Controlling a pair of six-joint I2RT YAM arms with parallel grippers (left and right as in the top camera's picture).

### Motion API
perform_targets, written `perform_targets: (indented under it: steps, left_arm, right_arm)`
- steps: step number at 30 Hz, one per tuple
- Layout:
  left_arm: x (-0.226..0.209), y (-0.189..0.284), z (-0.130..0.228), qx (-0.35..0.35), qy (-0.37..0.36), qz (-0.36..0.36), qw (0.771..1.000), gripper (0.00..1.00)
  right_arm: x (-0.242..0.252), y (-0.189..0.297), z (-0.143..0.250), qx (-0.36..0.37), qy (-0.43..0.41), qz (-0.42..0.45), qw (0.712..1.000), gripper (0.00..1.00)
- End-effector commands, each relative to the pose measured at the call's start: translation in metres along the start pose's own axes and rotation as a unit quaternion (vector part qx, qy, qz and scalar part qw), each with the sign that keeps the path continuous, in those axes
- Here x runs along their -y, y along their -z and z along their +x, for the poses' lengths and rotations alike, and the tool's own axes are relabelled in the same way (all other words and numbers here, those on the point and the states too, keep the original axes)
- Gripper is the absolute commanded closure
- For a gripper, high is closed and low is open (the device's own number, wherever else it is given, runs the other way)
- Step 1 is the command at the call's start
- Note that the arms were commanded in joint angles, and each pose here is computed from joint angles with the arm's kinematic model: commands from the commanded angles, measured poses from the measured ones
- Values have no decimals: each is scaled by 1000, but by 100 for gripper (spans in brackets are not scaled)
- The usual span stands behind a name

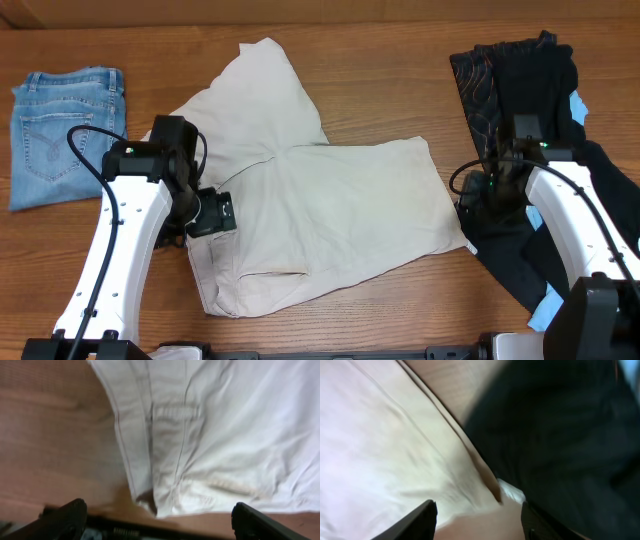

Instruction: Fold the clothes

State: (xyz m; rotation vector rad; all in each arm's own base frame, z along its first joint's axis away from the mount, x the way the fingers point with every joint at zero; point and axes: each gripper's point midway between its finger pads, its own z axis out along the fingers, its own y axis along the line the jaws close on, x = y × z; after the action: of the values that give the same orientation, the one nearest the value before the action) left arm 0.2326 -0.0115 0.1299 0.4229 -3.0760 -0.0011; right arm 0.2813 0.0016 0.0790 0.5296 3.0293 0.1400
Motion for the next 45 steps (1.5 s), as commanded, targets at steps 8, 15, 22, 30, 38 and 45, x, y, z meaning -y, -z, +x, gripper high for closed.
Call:
perform_targets:
  steps: [8,15,22,30,38,45]
  left_arm:
    - [1,1,-93,174,91,-10,981,8]
    - [-29,-54,-114,117,164,-40,979,2]
    - [-39,-61,-171,185,188,32,964,2]
    - [-40,-59,-196,229,195,36,953,1]
    - [-57,-110,-200,196,246,2,949,6]
    - [-48,-139,-231,223,232,34,946,63]
  right_arm:
    - [-150,58,-75,209,237,-233,920,32]
    - [-149,39,-71,192,239,-200,931,22]
    - [-145,22,-72,175,234,-185,938,21]
    - [-142,18,-69,163,232,-182,941,19]
    - [-137,15,-68,158,229,-169,946,18]
    - [-136,15,-66,154,228,-168,947,18]
